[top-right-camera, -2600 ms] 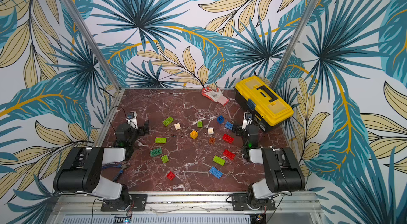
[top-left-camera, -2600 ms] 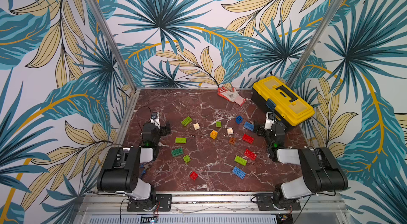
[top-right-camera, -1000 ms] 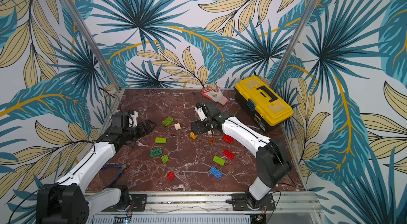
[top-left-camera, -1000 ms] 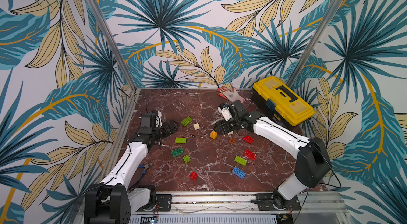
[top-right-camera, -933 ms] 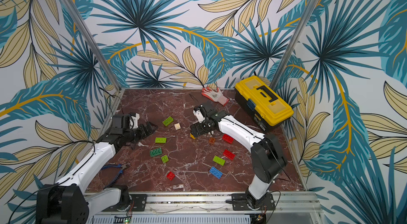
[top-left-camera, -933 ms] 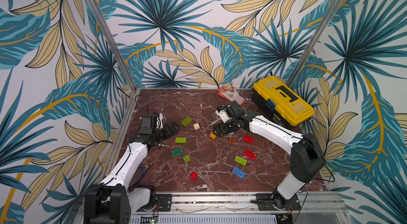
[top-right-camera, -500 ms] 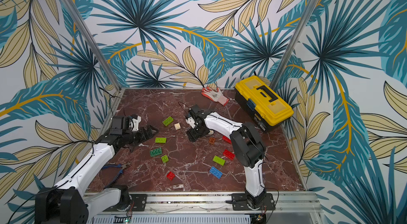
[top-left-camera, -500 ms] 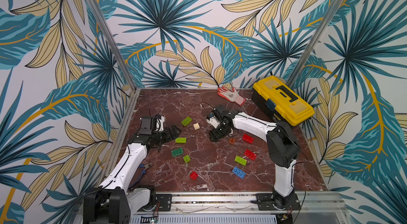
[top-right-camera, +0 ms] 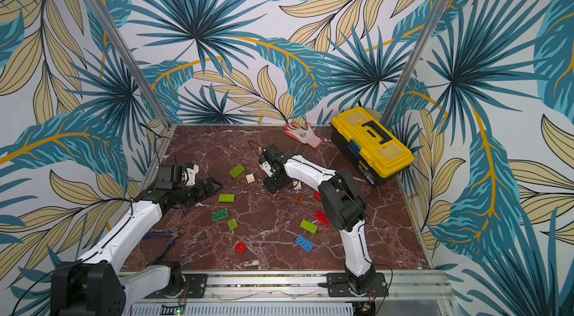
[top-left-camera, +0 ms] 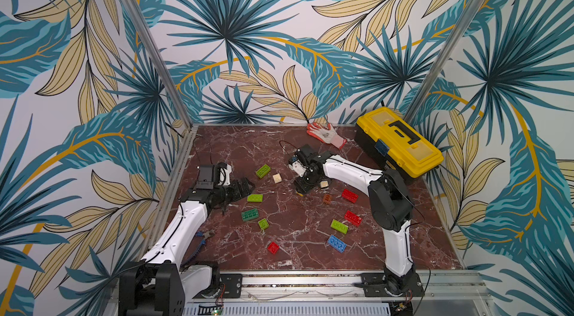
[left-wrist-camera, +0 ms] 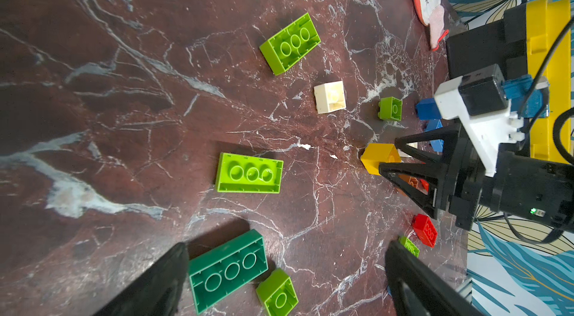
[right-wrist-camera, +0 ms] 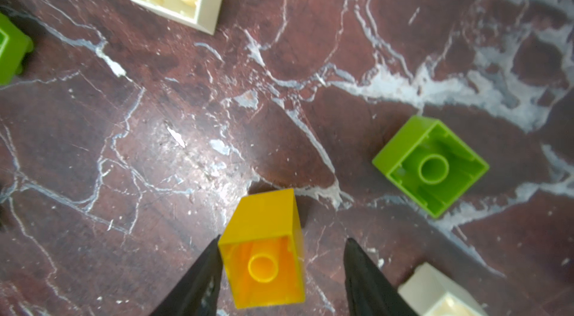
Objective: Assemble a carrot with lego
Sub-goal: Pick up the lego brick from the center of the board, then place the lego brick at the center of the board.
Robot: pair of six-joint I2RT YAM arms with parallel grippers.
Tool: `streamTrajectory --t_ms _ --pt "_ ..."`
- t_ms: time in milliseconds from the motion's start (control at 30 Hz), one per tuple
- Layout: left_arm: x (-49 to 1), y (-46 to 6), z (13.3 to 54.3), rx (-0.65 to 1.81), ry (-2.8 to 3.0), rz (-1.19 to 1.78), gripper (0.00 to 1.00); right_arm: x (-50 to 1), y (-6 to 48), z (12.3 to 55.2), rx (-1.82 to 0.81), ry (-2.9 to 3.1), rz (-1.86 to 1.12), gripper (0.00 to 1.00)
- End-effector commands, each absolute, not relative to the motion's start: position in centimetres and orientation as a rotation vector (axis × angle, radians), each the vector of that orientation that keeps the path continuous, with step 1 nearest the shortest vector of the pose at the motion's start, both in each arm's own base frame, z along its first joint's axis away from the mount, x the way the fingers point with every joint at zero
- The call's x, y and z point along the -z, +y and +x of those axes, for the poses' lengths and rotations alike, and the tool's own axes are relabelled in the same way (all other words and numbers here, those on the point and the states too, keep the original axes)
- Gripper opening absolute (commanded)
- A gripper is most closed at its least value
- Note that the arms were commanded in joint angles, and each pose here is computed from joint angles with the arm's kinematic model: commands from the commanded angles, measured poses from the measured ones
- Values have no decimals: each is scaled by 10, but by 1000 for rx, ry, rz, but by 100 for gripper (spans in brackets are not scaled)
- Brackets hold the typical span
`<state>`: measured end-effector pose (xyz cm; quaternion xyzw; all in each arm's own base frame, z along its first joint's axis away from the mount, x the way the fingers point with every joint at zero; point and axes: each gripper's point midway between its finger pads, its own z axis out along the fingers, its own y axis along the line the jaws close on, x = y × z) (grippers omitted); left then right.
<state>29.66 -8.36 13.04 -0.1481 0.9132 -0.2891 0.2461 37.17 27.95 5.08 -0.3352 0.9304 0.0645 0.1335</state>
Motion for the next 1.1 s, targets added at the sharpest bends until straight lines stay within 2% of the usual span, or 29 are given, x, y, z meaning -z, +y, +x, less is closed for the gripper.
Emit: streamTrajectory --t_ms 0,67,167,267,433,600,1067 --pt "-138 -81 302 785 2473 -393 99 -38 280 369 -182 2733 -1010 46" --pt "-138 -80 302 783 2472 -397 99 -36 282 367 -200 2739 -1019 36" --pt "-139 -79 302 785 2469 -401 99 -34 281 363 -215 2754 -1021 35" --pt "-138 -77 302 782 2469 -405 99 -36 281 360 -219 2756 -1021 29" --pt "-136 -74 302 772 2469 -422 99 -59 285 344 -279 2719 -1056 29" --pt "-133 -68 302 765 2470 -460 99 -72 290 312 -214 2696 -1162 29" --pt "-128 -52 301 793 2451 -563 99 -44 325 275 -157 2636 -1384 29"
